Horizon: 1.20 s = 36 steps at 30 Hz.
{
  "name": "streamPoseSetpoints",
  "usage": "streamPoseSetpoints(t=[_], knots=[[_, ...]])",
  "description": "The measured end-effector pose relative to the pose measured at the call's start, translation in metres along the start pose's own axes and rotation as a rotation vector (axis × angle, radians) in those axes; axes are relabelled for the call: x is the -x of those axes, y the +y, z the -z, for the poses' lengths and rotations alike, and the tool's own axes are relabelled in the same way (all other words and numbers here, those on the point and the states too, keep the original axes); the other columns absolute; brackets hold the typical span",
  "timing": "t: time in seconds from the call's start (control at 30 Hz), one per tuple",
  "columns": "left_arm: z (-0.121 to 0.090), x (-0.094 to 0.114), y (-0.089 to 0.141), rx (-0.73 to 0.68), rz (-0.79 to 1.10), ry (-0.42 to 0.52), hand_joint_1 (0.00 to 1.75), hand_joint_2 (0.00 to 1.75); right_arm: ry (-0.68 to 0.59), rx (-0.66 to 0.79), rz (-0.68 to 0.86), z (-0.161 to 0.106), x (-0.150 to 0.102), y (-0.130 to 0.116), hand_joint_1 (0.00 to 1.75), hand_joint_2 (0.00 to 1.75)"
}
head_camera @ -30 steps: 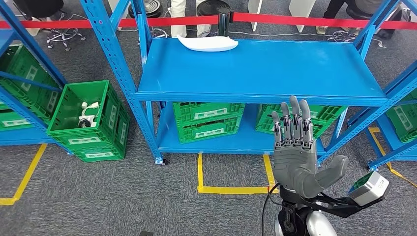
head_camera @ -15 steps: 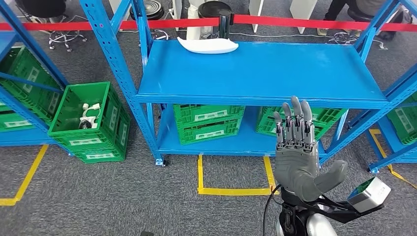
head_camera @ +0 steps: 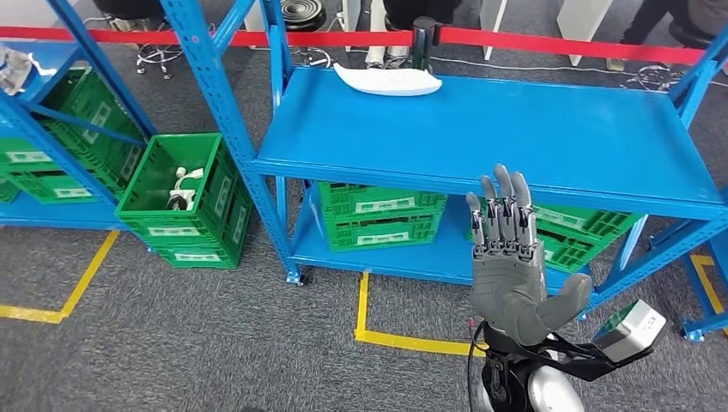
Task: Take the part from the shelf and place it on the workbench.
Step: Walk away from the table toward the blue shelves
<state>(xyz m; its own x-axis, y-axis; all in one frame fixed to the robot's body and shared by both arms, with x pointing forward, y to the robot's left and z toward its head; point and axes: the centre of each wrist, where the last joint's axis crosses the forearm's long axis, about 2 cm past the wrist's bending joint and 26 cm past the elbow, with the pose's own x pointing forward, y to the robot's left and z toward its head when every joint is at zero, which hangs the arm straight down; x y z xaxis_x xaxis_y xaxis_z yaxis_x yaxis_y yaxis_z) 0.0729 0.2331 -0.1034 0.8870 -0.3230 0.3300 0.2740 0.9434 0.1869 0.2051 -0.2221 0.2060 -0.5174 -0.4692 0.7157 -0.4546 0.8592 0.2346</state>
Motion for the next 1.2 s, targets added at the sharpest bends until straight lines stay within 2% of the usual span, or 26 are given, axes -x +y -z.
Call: streamPoseSetpoints(t=[1.2], knots=[[0.0,-0.0038,-0.0022,0.005,0.005,-0.015,0.0,0.0,-0.001,-0.018,-0.027,0.0026,-0.0015,0.0008,0.0,0.0]])
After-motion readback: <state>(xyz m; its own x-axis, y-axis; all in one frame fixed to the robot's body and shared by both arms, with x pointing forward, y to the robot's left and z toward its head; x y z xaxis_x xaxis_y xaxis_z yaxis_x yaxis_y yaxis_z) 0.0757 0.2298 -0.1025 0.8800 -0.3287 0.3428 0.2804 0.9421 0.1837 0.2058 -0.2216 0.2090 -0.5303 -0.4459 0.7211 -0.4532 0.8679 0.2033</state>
